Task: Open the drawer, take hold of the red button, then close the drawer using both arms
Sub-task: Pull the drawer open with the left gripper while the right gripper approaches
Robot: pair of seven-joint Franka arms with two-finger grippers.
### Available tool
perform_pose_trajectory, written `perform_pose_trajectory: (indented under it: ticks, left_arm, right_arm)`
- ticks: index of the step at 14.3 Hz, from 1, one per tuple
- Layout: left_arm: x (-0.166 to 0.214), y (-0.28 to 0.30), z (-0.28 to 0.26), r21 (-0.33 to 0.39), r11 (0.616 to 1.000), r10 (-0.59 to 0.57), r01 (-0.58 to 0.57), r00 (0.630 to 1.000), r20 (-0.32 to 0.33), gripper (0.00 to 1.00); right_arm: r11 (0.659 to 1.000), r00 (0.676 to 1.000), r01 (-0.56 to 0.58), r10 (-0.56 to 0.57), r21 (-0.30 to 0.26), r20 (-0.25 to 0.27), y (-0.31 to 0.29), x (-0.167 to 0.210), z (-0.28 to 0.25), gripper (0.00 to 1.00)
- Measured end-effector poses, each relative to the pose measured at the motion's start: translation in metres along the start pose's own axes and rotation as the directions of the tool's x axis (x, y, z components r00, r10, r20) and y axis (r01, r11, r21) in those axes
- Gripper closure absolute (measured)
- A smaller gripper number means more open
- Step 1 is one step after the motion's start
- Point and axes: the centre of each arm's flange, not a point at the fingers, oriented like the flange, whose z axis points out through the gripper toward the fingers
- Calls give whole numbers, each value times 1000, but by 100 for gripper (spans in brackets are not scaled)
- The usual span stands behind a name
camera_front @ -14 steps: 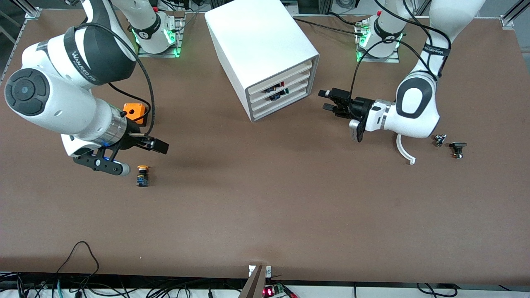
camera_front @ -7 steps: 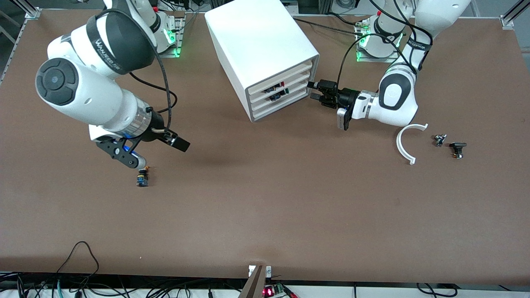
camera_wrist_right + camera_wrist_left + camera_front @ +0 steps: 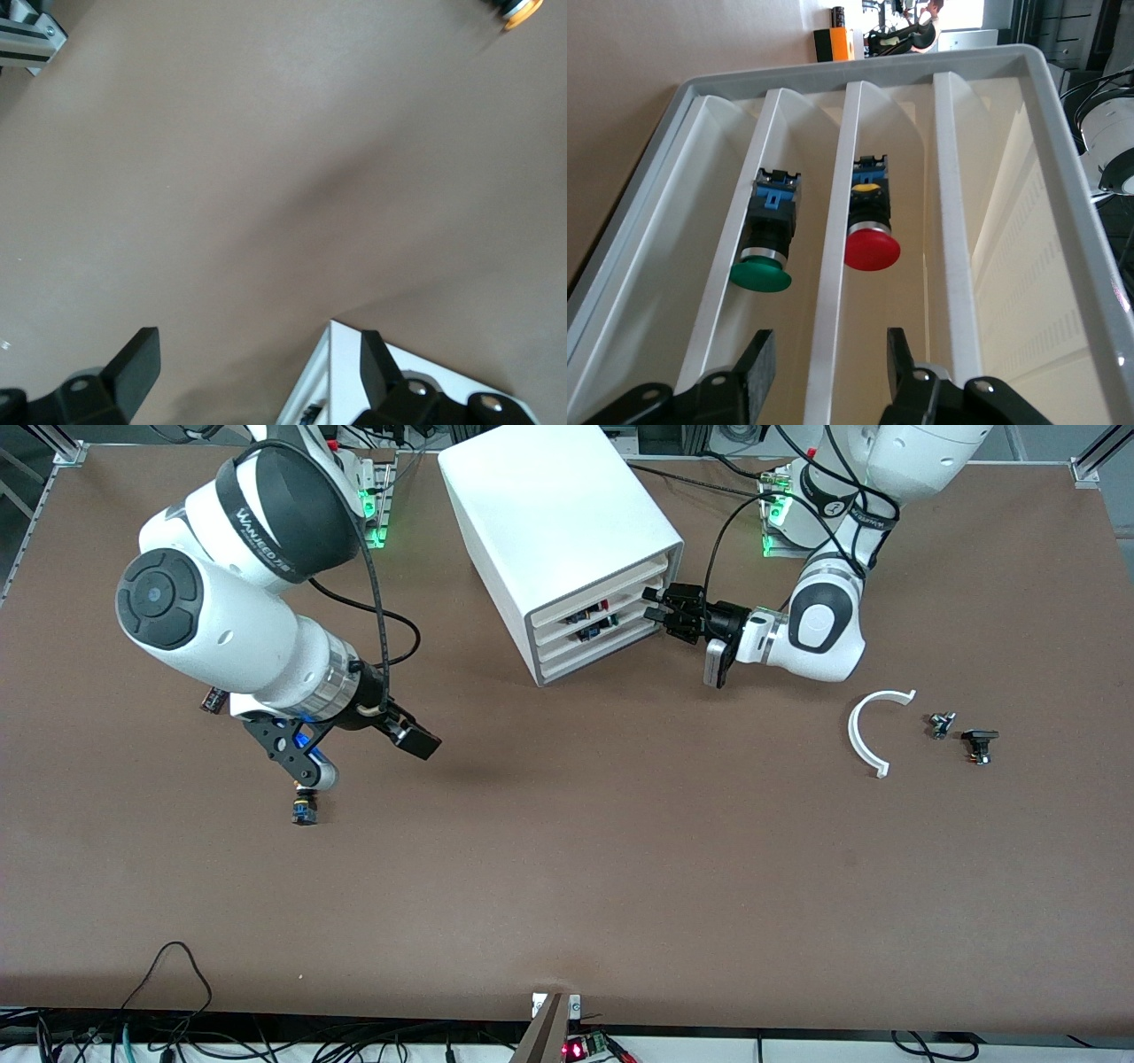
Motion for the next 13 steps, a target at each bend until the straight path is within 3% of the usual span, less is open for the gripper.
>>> perform_pose_trajectory:
  ticks: [4,6,10,13]
  left_arm:
    - [-6,-4,16,-26,1000,-2,2,1000,2,65]
    - [-7,-6,17,-28,1000,5,-5,1000,3,86]
    - [-5,-7,11,-27,1000,12,-13,1000,-12,85]
    - [4,-9,-15,-17,1000,11,-12,998,-69,85]
  right_arm:
    - [999,1000,-31,31,19,-6,-11,-16,5,0]
    - [998,999,-46,46,32,-9,-14,-18,5,0]
    - [993,995,-93,94,67,-12,-29,-39,10,0]
    - [987,990,-139,139,78,-2,-45,-65,21,0]
